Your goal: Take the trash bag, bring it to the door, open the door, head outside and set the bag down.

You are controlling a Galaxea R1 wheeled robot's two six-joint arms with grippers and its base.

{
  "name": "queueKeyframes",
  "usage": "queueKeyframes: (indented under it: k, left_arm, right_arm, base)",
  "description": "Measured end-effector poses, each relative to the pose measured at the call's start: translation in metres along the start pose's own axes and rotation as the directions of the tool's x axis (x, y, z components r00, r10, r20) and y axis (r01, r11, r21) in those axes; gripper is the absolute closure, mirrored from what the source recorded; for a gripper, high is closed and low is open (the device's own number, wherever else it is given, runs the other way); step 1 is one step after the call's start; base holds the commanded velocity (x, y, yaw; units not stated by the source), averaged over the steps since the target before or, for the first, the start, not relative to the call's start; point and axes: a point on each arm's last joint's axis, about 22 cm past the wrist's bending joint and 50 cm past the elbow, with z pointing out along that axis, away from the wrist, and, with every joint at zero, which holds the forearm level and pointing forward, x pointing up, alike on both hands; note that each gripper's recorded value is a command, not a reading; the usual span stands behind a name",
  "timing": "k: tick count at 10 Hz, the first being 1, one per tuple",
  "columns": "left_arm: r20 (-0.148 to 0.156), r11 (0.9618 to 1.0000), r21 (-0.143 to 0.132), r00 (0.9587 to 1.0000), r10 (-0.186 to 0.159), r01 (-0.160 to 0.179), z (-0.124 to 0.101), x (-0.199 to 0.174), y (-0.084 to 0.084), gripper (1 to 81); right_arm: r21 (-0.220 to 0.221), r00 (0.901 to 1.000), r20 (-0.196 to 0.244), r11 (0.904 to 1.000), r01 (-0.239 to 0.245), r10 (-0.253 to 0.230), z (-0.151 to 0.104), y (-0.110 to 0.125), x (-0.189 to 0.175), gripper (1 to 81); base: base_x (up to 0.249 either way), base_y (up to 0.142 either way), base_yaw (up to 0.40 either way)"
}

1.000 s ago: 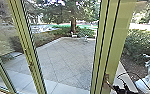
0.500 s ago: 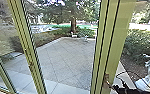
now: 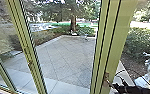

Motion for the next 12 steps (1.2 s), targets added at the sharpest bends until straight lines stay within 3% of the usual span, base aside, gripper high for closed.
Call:
queueKeyframes:
  k: [2,5,9,12]
  left_arm:
    - [0.031,0.9999,-0.004,0.9994,-0.012,0.013,0.0,-0.014,0.002,81.1]
    - [0.035,0.9999,-0.005,0.9993,-0.015,0.015,0.0,-0.016,0.002,81.1]
    - [0.039,0.9999,-0.004,0.9991,-0.016,0.016,0.0,-0.017,0.002,81.1]
    - [0.047,0.9998,-0.002,0.9987,-0.019,0.019,-0.001,-0.024,0.0,81.1]
  right_arm:
    - [0.0,1.0,0.006,1.0,0.005,-0.005,0.002,-0.001,0.006,1.0]
    - [-0.001,1.0,0.002,1.0,0.005,-0.005,0.003,-0.006,0.013,1.0]
    - [-0.063,0.9989,0.035,0.9975,0.033,-0.031,0.0,-0.006,0.02,1.0]
    - [-0.067,0.9986,0.04,0.9971,0.037,-0.034,0.0,-0.006,0.019,1.0]
  base:
    - [0.0,0.0,0.0]
    - [0.0,0.0,0.0]
    - [0.0,0.0,0.0]
    - [0.0,0.0,0.0]
